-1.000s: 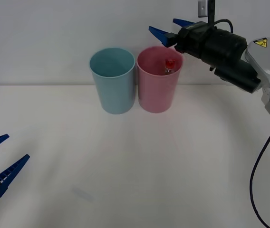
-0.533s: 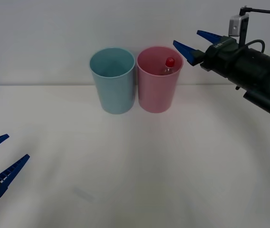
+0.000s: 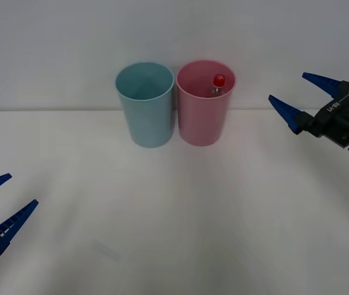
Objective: Grasp the object on the table and drop it into the matching bin: aluminum can to the light blue bin, PET bottle to the pink bin.
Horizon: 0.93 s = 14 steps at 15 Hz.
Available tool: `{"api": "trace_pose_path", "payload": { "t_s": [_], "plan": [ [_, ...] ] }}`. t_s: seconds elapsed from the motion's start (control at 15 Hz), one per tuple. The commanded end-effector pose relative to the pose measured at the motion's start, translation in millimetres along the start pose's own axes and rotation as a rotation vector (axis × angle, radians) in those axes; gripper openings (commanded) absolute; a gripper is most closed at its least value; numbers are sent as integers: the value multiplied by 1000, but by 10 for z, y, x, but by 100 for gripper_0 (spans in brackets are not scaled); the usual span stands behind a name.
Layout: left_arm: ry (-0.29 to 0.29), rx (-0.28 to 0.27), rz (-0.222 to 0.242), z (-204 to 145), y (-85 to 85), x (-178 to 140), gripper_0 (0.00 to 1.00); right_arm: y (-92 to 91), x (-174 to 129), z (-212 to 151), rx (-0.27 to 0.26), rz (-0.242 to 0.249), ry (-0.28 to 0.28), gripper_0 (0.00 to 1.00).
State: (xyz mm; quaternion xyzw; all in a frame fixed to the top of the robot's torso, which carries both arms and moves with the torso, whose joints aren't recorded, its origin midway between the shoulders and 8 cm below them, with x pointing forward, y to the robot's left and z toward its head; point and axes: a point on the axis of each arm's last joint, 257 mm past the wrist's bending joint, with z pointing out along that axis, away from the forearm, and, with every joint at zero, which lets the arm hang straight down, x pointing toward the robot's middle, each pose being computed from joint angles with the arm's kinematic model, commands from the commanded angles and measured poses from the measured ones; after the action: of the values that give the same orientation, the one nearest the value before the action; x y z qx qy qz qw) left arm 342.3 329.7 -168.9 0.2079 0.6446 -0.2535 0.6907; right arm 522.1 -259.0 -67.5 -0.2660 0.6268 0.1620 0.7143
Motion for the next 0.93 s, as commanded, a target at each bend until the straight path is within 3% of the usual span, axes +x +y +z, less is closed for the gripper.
{"api": "trace_pose_path", "payload": {
  "t_s": [0.07, 0.33, 0.73, 0.93],
  "plan": [
    [0, 0, 0, 0, 0, 0, 100, 5, 131, -303, 11, -6, 9, 100],
    [0, 0, 0, 0, 0, 0, 100, 164, 302, -767, -15, 86, 27, 100],
    [0, 0, 0, 0, 0, 0, 100, 510, 449, -1411, -21, 129, 43, 100],
    [0, 0, 0, 0, 0, 0, 100, 714, 538, -1660, -21, 141, 82, 100]
  ]
}}
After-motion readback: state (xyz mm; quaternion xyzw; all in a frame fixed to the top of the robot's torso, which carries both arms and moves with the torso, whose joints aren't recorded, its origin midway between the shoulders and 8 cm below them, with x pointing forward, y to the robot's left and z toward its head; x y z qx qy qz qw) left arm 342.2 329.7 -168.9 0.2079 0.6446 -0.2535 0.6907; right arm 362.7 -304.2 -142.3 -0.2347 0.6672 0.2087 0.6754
